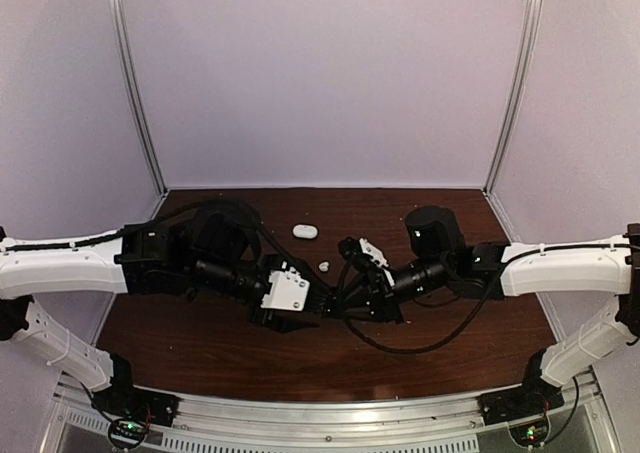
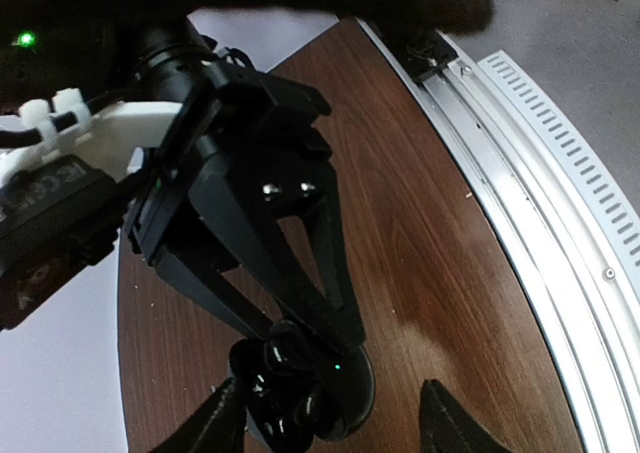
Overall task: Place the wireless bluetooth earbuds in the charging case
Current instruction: Adjust the left earbud in the left side groove of the charging case, then close the charging case.
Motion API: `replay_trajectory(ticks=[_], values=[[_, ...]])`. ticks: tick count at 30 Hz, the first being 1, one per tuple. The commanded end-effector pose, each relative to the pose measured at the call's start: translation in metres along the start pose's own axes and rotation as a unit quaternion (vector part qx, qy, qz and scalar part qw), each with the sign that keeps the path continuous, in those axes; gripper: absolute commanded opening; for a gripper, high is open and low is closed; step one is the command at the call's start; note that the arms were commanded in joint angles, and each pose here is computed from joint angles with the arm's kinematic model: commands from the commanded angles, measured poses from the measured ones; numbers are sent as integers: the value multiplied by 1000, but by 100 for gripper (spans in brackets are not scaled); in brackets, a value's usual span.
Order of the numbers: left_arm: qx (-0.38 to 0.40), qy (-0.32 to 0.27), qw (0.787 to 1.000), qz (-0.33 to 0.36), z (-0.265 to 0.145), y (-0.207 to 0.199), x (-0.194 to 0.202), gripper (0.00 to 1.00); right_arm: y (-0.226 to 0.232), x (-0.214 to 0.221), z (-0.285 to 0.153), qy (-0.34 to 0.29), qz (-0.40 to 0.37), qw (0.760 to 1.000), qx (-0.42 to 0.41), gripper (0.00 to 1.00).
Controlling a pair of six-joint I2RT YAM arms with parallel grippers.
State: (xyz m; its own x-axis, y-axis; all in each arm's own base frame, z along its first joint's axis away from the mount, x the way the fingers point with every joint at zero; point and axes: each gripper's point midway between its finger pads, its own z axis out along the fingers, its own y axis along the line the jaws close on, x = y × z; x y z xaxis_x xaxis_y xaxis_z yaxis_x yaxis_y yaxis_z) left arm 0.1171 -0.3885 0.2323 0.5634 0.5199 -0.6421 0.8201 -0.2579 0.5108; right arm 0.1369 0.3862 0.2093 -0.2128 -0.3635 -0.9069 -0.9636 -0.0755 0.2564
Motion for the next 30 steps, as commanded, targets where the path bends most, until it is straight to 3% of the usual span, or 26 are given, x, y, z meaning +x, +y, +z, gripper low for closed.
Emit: replay_trajectory(ticks=[1,8,10,17,24,30], values=[[-80,-62,995,-12,-27,29,-30,65,-1,-17,-10,-30,-29,999,24,3],[-151,-75,981,-92,-42,50,-18,81,-2,-31,-22,-62,-46,996,54,3],[-167,-91,975,-116,-49,54,-16,97,-2,-36,-26,-71,-51,994,64,3],[-196,-157,955,-160,-64,53,-20,98,-1,-44,-37,-86,-64,990,88,3],[-155,-132,964,-170,-33,52,-16,98,6,-47,-37,-83,-74,990,81,3],[-124,-145,969,-154,-17,48,-24,97,10,-46,-33,-71,-84,991,74,3]])
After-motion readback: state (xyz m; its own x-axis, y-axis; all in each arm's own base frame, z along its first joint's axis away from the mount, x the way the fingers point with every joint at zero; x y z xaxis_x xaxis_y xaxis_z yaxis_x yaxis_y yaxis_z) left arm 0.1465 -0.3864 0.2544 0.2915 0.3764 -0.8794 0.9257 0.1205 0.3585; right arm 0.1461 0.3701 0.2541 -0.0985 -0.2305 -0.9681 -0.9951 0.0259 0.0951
